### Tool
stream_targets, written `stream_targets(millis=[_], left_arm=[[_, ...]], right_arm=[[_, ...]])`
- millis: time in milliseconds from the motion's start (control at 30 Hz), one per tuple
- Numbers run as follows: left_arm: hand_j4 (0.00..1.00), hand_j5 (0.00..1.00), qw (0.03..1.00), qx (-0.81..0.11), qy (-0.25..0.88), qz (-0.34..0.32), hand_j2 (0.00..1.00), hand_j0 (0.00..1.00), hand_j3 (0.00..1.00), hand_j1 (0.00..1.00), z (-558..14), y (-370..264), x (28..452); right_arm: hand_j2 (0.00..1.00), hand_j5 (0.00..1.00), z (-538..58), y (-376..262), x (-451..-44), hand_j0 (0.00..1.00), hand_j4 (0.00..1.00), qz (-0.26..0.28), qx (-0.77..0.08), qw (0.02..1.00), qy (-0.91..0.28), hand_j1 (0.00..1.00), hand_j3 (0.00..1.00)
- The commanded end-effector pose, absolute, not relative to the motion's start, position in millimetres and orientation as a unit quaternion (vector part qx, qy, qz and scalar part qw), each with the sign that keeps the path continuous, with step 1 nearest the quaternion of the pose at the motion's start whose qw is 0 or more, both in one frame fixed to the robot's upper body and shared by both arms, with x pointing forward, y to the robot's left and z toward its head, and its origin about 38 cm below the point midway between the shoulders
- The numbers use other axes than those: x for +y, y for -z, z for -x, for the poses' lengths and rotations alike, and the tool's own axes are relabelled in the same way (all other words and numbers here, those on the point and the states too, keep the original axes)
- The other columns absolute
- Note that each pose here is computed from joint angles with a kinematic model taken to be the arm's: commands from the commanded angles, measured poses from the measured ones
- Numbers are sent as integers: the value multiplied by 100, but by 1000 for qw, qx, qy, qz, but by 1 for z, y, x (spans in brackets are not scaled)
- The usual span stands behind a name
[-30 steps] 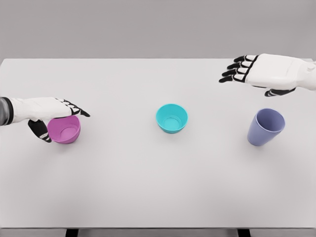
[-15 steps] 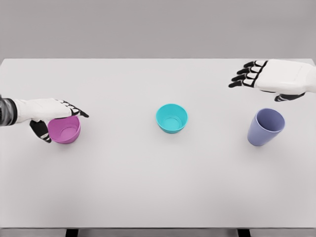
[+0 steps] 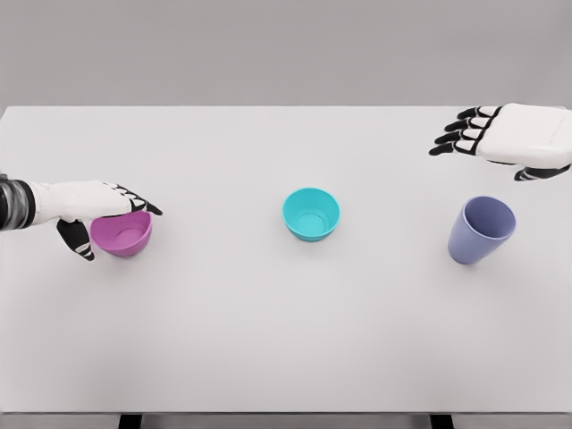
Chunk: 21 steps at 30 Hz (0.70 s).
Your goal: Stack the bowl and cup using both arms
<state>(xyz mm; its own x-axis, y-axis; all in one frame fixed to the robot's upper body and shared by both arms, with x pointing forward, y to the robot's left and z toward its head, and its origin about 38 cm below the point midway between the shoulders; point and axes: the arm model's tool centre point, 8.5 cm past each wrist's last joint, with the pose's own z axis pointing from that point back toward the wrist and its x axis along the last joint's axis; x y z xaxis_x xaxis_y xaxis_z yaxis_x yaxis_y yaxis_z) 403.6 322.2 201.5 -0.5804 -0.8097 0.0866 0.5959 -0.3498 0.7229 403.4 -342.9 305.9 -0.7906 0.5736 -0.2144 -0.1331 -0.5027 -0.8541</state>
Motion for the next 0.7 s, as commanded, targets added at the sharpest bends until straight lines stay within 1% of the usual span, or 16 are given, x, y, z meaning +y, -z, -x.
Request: stream_targets(millis=[0,67,200,267,467,667], left_arm=[[100,100,436,-369,808,-146,100,100,100,100,-404,-202,323],[100,100,435,-369,808,-145,100,100,100,100,-404,-202,323],[100,100,439,-366,808,-143,100,100,100,100,-402,-198,324],[95,95,439,-366,808,-143,95,95,95,95,-402,-198,324],[87,87,440,-366,807,-142,87,87,87,87,-402,-198,324],[83,83,440,-367,807,-141,83,83,83,83,-402,-198,323]], right_arm=[[100,100,-404,-309,-344,100,100,247,-453,214,-830,100,100],[100,100,-404,-316,-345,100,100,255,-457,212,-825,100,100],[100,100,-404,-314,-344,100,100,253,-458,212,-825,100,100],[100,100,-404,-314,-344,100,100,253,-459,211,-825,100,100],[100,100,-405,-316,-344,100,100,254,-460,211,-824,100,100],[100,100,-404,-314,-344,100,100,254,-459,211,-825,100,100]])
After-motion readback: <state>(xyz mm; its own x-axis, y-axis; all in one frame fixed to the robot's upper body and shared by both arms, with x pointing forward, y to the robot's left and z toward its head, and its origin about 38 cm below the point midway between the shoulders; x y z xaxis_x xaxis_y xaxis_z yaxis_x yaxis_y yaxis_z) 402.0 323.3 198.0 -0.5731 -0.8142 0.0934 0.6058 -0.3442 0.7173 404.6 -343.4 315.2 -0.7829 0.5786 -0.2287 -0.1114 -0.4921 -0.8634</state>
